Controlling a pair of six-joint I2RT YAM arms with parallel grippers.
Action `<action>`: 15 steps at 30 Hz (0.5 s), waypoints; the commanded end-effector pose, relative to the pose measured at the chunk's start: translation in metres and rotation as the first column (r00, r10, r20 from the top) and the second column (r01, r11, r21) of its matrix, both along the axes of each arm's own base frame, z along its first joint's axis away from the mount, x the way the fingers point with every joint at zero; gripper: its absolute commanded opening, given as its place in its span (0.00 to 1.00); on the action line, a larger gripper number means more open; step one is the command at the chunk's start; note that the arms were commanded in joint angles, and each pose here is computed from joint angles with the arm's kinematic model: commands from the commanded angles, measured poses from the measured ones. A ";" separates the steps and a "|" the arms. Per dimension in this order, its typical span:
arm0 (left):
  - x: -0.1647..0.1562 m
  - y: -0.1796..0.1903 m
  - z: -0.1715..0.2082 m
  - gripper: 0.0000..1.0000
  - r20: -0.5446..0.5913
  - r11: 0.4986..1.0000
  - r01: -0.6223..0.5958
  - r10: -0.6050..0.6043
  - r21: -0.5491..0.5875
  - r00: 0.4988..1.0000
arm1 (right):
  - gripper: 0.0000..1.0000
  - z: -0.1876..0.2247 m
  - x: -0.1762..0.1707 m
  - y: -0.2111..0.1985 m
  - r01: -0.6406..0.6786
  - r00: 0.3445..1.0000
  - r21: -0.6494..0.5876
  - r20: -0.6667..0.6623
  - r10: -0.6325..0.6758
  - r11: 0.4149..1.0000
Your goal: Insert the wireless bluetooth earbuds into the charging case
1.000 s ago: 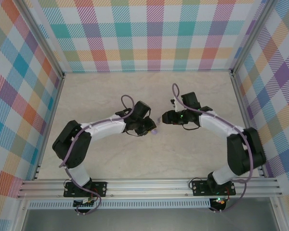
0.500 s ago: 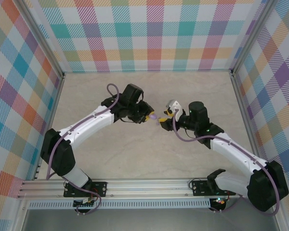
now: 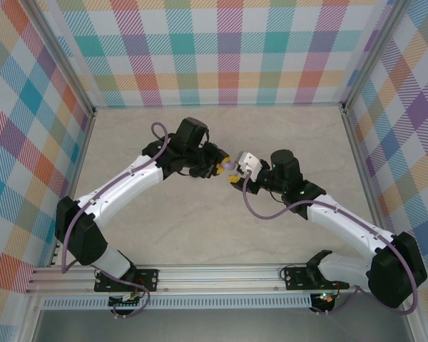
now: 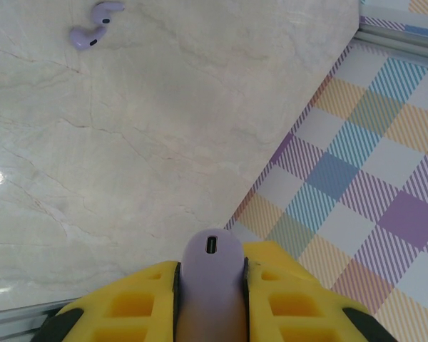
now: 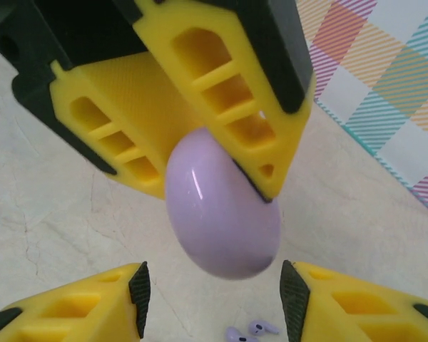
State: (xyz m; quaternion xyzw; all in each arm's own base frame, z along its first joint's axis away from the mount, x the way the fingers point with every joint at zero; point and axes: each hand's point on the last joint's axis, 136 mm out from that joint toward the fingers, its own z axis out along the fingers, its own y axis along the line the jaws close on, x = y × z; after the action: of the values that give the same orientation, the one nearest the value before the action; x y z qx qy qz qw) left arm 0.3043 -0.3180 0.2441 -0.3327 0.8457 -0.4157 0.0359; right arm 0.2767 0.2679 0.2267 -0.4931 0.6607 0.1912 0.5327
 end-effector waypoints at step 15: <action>-0.015 -0.013 0.018 0.09 -0.027 0.995 0.024 -0.026 -0.094 0.999 | 0.43 0.023 0.012 0.019 -0.038 0.995 -0.033 0.090 0.041 0.999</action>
State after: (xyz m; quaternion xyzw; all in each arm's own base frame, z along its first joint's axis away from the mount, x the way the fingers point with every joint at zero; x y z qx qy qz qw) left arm 0.3012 -0.3222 0.2451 -0.3478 0.8374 -0.4213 0.0197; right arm 0.2877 0.2792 0.2357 -0.5140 0.6475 0.1701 0.5363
